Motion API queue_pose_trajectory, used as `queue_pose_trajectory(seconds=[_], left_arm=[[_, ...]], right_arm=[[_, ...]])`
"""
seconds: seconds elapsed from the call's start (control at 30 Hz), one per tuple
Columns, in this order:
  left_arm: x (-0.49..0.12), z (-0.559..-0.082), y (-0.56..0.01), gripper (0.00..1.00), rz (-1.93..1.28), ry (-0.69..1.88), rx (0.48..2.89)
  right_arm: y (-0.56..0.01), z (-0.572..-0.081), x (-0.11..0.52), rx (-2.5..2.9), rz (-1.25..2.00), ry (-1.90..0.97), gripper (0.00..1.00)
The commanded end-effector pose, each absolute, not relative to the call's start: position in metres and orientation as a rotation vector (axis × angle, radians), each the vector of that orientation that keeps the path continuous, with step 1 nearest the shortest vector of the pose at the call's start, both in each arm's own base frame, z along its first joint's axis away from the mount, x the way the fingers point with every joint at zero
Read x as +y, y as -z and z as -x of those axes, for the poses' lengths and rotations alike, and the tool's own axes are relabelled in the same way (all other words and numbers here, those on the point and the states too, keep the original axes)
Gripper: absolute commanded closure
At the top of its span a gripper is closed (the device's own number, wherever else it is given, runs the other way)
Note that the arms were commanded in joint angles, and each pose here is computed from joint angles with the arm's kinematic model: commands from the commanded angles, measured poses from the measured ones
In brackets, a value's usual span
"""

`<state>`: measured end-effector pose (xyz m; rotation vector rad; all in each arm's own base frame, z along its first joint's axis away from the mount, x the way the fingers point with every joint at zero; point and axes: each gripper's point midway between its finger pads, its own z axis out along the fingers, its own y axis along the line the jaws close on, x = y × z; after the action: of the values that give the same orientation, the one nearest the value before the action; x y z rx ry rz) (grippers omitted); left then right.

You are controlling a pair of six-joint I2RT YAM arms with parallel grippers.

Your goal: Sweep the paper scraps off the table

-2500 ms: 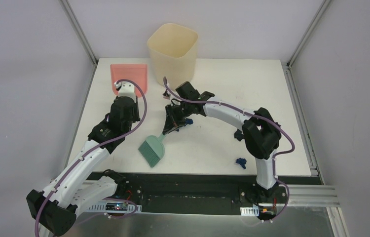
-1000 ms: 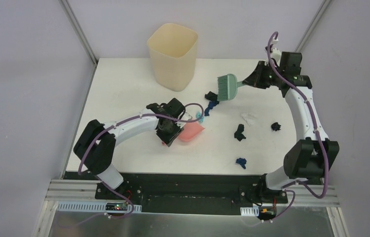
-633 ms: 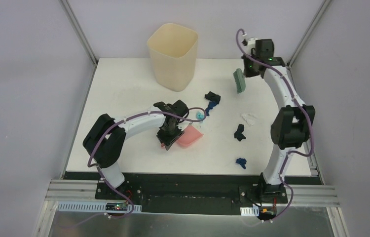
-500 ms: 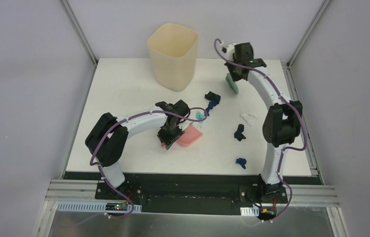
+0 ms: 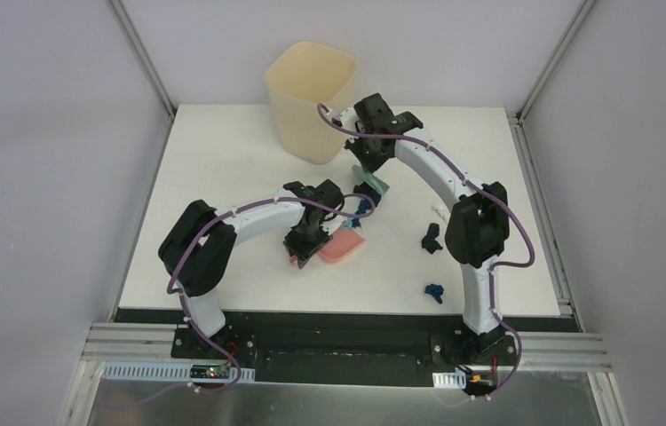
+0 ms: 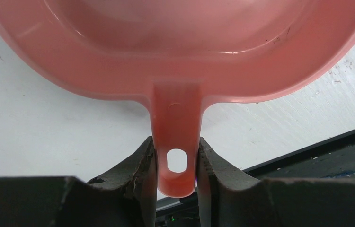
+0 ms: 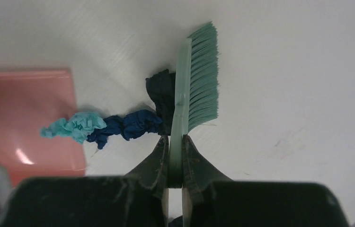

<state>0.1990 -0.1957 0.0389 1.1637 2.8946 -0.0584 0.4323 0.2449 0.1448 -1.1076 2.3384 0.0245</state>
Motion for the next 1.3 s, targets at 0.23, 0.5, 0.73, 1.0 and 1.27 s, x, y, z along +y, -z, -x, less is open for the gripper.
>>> queue_pose_trajectory(seconds=[0.23, 0.5, 0.73, 1.0, 1.27], left_arm=[[-0.203, -0.209, -0.045, 1.0, -1.172, 0.045, 2.848], [-0.204, -0.209, -0.047, 1.0, -1.169, 0.053, 2.835], [-0.207, -0.212, -0.055, 1.0, -1.155, 0.093, 2.789], [-0.208, -0.211, -0.056, 1.0, -1.154, 0.104, 2.781], [-0.214, -0.207, -0.058, 1.0, -1.152, 0.165, 2.788]], right_arm=[[-0.198, -0.3, 0.312, 2.54, 1.016, -1.054, 1.0], [-0.221, -0.345, 0.256, 2.503, 0.778, -0.932, 1.0], [-0.224, -0.373, 0.212, 2.472, 0.641, -0.702, 1.0], [-0.236, -0.383, 0.18, 2.435, 0.565, -0.581, 1.0], [-0.259, -0.417, 0.053, 2.367, 0.326, 0.08, 1.0]])
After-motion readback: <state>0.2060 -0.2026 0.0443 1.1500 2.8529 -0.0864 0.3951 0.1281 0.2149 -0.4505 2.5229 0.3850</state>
